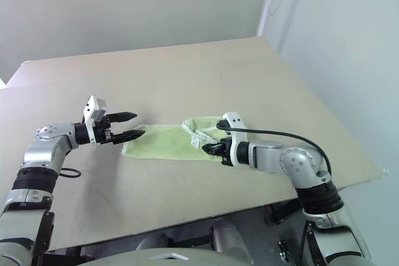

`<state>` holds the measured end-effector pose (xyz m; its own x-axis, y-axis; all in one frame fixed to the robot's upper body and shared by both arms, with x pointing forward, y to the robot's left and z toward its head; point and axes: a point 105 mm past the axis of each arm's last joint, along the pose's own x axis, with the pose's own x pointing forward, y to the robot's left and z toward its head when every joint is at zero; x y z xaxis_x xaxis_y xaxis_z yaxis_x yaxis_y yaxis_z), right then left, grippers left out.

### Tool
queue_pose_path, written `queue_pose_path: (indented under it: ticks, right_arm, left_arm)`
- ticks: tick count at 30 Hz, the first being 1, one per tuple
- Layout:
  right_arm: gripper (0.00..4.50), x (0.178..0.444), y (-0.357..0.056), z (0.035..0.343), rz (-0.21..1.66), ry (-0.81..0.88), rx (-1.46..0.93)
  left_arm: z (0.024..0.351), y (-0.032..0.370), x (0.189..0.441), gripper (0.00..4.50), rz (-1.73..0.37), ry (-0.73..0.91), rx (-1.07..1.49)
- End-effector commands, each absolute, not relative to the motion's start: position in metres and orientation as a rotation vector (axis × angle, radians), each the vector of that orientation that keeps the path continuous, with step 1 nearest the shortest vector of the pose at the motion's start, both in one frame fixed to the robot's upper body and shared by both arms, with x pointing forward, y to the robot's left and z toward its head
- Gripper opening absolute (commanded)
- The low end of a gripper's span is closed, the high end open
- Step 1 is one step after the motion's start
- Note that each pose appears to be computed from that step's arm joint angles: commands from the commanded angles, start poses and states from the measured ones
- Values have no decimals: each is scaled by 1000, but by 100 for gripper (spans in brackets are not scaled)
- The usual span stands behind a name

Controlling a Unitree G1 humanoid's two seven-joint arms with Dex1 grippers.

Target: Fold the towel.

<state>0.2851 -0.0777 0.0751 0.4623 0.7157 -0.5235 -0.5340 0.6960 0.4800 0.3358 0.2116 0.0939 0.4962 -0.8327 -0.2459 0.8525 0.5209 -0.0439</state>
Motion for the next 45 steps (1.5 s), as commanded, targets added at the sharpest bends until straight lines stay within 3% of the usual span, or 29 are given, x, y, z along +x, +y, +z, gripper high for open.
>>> queue_pose_path:
  ticks: [1, 2, 6, 8, 14, 17, 21, 28, 39, 45]
  right_arm:
    - [4, 292, -72, 82, 783, 728, 241]
    - [4, 293, -71, 82, 783, 728, 241]
    - [129, 292, -66, 87, 813, 699, 243]
    - [206, 291, -64, 89, 830, 689, 244]
    - [424, 268, -54, 140, 1063, 493, 285]
    - [424, 264, -58, 167, 1122, 372, 321]
    - [424, 294, -76, 173, 981, 267, 281]
    - [424, 325, -73, 120, 861, 334, 97]
    - [424, 323, -57, 43, 861, 422, -216]
    - [424, 333, -58, 86, 856, 304, -78]
  left_arm:
    - [103, 216, 339, 450, -1020, 212, 122]
    - [103, 216, 338, 450, -1020, 212, 122]
    - [102, 217, 338, 450, -1019, 210, 114]
    - [102, 218, 337, 450, -1020, 210, 112]
    - [106, 226, 337, 450, -1007, 215, 108]
    - [107, 228, 337, 450, -1003, 217, 108]
    - [108, 227, 338, 450, -1001, 216, 109]
    - [114, 223, 339, 450, -1002, 201, 99]
    - [112, 238, 328, 450, -938, 350, 32]
    - [99, 251, 314, 450, -875, 528, -68]
